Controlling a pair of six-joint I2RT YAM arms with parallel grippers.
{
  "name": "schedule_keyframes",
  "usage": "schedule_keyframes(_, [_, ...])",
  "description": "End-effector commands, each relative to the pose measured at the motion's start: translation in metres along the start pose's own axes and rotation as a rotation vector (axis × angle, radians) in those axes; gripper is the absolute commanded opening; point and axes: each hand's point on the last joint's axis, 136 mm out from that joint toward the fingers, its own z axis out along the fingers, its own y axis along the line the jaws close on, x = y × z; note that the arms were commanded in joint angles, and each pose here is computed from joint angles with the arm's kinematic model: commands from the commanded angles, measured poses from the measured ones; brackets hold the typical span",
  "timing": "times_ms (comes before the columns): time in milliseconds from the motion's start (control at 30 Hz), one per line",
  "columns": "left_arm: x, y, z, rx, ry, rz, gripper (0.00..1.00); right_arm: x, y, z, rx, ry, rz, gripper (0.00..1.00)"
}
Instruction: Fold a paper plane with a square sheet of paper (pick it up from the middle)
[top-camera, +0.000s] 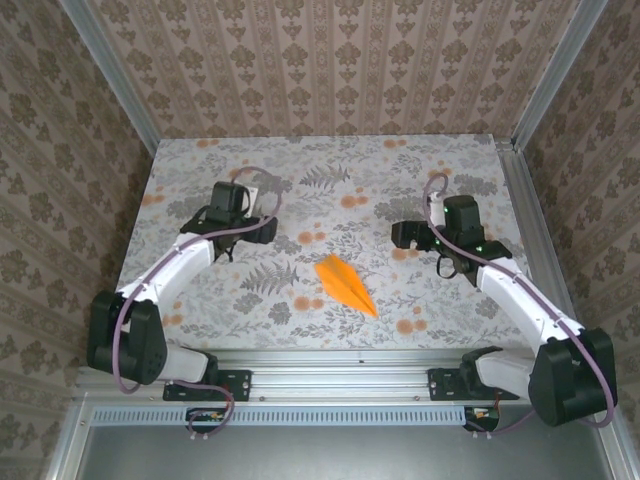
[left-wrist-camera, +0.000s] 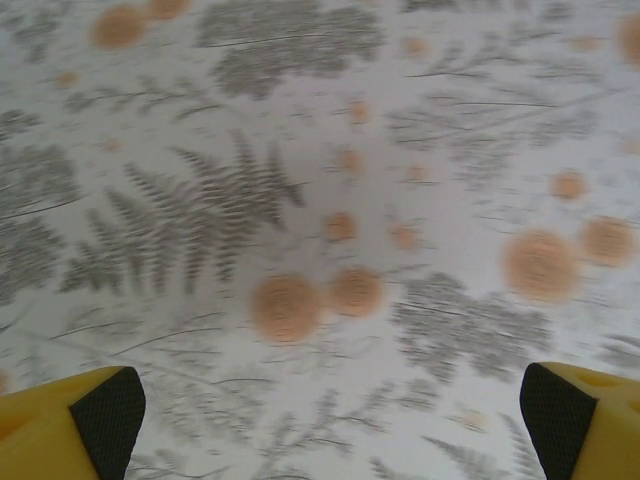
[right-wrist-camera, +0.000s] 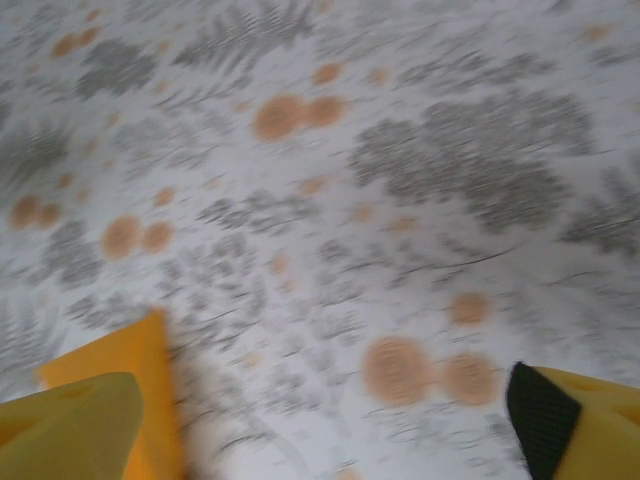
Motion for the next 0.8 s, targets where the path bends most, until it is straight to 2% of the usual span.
schedule_keyframes(0, [-0.004,0.056,0.003,-0.191,-0.086,-0.05,1.0,-0.023,-0.047,-0.005,0.195,-0.159,-0.025,1.0])
schedule_keyframes(67, [0.009,0.078,0.016,-0.236,-0.076,-0.108,1.0,-0.025,-0.073,-0.005,0.285,-0.208,0.002,1.0])
schedule_keyframes(267, [0.025,0.104,0.05,-0.313,-0.089,-0.102,1.0,-0.032,-0.12,0.004,0.417,-0.296,0.028,1.0])
schedule_keyframes(567, [0.018,0.118,0.066,-0.329,-0.139,-0.07,1.0,-0.029,-0.147,0.019,0.432,-0.337,0.033,1.0])
schedule_keyframes(600, [0.017,0.119,0.066,-0.319,-0.151,-0.074,1.0,-0.02,-0.152,0.027,0.437,-0.307,0.039,1.0])
schedule_keyframes(767, [0.017,0.12,0.066,-0.296,-0.165,-0.085,1.0,-0.02,-0.153,0.032,0.433,-0.296,0.041,1.0])
